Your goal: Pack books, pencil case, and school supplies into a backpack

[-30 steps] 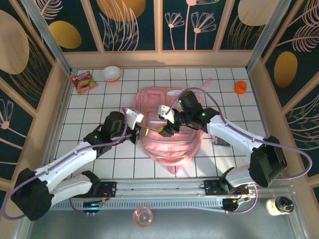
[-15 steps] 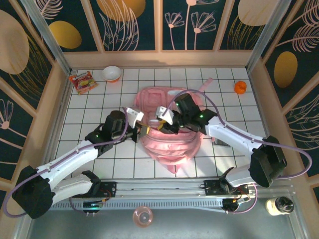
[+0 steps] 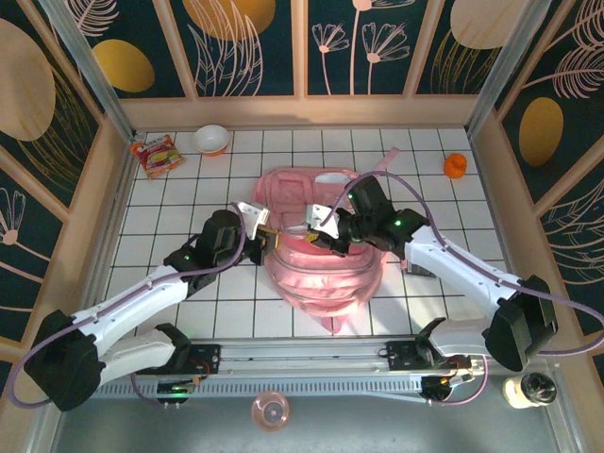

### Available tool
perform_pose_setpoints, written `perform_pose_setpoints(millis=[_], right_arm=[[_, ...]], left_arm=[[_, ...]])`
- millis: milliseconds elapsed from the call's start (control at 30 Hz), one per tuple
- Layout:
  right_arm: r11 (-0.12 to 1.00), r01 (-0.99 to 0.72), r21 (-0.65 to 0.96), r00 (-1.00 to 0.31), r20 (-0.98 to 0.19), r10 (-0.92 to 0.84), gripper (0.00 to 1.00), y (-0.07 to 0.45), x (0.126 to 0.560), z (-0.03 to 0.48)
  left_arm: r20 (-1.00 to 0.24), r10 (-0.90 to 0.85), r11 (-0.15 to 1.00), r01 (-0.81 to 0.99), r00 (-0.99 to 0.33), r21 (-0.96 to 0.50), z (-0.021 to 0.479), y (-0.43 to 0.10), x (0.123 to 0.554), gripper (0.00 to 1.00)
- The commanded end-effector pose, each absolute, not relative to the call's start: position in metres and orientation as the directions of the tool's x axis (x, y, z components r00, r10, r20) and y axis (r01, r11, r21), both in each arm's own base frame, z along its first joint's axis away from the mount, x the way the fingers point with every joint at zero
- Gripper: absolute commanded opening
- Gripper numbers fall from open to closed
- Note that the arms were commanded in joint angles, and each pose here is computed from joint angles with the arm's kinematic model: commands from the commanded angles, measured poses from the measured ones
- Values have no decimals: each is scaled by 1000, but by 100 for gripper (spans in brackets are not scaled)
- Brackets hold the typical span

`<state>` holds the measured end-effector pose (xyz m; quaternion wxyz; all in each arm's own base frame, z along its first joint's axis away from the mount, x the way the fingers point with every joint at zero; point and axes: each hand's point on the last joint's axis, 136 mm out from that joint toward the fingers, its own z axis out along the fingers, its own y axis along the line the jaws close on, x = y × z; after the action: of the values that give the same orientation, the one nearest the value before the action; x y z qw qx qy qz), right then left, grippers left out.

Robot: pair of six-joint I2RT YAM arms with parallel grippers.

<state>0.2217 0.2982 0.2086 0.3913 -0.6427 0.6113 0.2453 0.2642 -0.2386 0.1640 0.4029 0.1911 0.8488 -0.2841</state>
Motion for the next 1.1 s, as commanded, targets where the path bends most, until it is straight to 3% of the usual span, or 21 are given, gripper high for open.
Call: perform_pose_setpoints(millis=[0, 100, 267, 400, 500, 600, 700, 833, 1067], right_arm=[[9, -977, -213, 174, -821, -543, 0, 293, 212, 232], [75, -974, -215, 147, -845, -515, 0, 293, 226, 236], [73, -976, -205, 148, -871, -469, 0, 303, 233, 239], [44, -975, -218, 164, -839, -519, 0, 317, 241, 222], [0, -981, -194, 169, -850, -498, 1, 331, 241, 222], [-13, -987, -157, 146, -884, -445, 19, 342, 241, 232], [67, -995, -74, 40, -911, -410, 43, 344, 246, 244], [331, -936, 122, -241, -906, -347, 59, 322, 269, 264], [733, -508, 453, -673, -740, -9, 65, 222, 298, 269]], left_arm=[[-814, 51, 904, 372, -579, -208, 152, -200, 301, 3], [-833, 40, 885, 406, -552, -226, 166, -210, 306, 19], [-901, 79, 820, 542, -427, -185, 206, -220, 294, 60], [-938, 135, 792, 603, -321, -93, 233, -214, 279, 77], [-953, 200, 738, 674, -229, -7, 249, -214, 264, 83], [-948, 279, 683, 725, -154, 83, 253, -215, 252, 84], [-934, 344, 632, 760, -97, 154, 254, -218, 247, 85], [-934, 351, 573, 804, -65, 160, 260, -230, 243, 86], [-979, 147, 636, 772, -139, -14, 282, -241, 259, 89]])
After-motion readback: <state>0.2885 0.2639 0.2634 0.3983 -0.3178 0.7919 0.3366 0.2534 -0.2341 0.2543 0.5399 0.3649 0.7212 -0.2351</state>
